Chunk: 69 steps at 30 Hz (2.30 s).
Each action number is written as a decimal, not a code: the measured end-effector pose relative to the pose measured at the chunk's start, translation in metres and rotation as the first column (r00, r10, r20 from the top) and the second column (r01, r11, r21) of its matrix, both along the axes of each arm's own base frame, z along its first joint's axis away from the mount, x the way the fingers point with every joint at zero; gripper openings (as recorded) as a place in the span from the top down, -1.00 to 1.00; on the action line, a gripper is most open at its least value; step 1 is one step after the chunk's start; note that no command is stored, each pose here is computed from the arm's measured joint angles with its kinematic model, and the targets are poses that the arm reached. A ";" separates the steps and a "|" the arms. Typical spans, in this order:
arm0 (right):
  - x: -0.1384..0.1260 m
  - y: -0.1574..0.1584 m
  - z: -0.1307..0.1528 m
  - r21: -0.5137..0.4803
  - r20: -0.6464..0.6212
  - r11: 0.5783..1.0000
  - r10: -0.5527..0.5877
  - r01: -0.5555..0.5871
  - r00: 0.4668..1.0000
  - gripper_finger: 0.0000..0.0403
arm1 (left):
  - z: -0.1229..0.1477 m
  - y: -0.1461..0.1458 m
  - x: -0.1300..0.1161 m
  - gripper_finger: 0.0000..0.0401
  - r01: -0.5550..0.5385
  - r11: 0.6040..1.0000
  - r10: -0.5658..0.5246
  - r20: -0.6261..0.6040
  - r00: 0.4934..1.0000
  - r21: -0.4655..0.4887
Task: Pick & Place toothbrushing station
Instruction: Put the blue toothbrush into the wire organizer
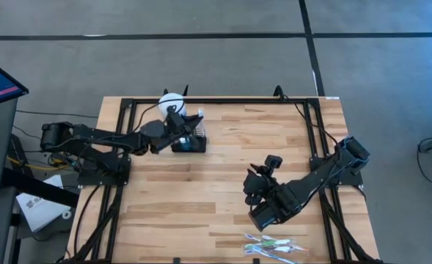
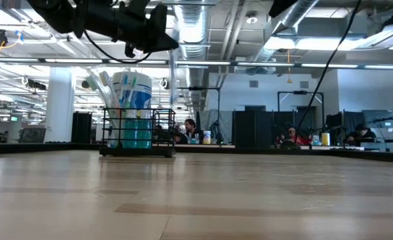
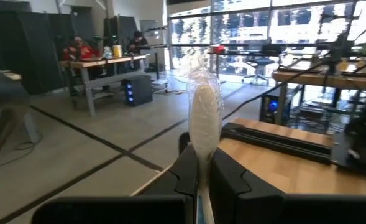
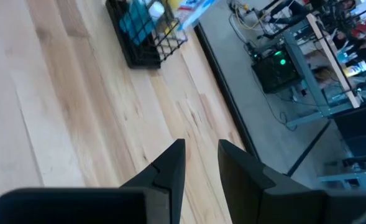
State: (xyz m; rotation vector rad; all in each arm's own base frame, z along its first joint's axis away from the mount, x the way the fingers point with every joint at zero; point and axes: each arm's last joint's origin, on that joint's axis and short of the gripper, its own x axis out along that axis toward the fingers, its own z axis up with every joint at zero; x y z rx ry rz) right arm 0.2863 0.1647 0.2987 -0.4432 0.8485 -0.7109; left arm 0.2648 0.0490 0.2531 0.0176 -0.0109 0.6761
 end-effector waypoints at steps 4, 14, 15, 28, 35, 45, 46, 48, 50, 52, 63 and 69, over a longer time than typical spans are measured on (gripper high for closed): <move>0.002 -0.004 0.002 0.008 0.012 1.000 -0.015 0.015 1.000 0.58 | -0.005 0.004 -0.003 0.96 -0.044 0.999 0.044 -0.011 0.999 -0.001; 0.004 -0.007 0.002 0.011 0.018 1.000 -0.024 0.024 1.000 0.58 | -0.008 0.013 -0.007 0.96 -0.107 0.994 0.107 -0.018 0.994 -0.002; 0.005 -0.007 0.002 0.012 0.019 1.000 -0.024 0.024 1.000 0.58 | -0.008 0.014 -0.007 0.96 -0.111 0.994 0.111 -0.018 0.994 -0.002; 0.005 -0.006 0.002 0.016 0.026 1.000 -0.024 0.024 0.999 0.58 | -0.011 0.015 -0.007 0.96 -0.101 0.994 0.100 -0.029 0.995 -0.033; 0.006 -0.006 0.002 0.021 0.032 1.000 -0.024 0.023 0.999 0.58 | -0.028 0.013 -0.016 0.96 -0.108 0.993 0.107 -0.021 0.994 -0.053; 0.006 -0.007 0.002 0.021 0.033 0.999 -0.028 0.027 0.999 0.58 | -0.034 0.012 -0.023 0.96 -0.090 0.995 0.092 0.045 0.995 -0.048; 0.007 -0.007 0.002 0.021 0.033 0.999 -0.030 0.029 0.999 0.58 | -0.034 0.012 -0.023 0.96 -0.090 0.995 0.092 0.046 0.995 -0.048; 0.007 -0.009 0.002 0.022 0.035 0.999 -0.034 0.033 0.999 0.58 | -0.034 0.012 -0.023 0.95 -0.090 0.995 0.092 0.044 0.995 -0.047; 0.008 -0.010 0.002 0.023 0.036 0.999 -0.039 0.039 0.999 0.58 | -0.034 0.012 -0.023 0.95 -0.091 0.995 0.092 0.040 0.995 -0.042; 0.009 -0.012 0.002 0.022 0.036 0.999 -0.045 0.044 0.998 0.58 | -0.037 0.012 -0.021 0.95 -0.091 0.995 0.093 0.030 0.995 -0.044; 0.010 -0.013 0.002 0.023 0.035 0.999 -0.049 0.049 0.998 0.58 | -0.048 0.013 -0.014 0.85 -0.092 0.995 0.093 0.005 0.996 -0.048; 0.010 -0.013 0.002 0.023 0.035 0.999 -0.050 0.049 0.998 0.58 | -0.048 0.013 -0.014 0.78 -0.092 0.995 0.092 0.007 0.996 -0.048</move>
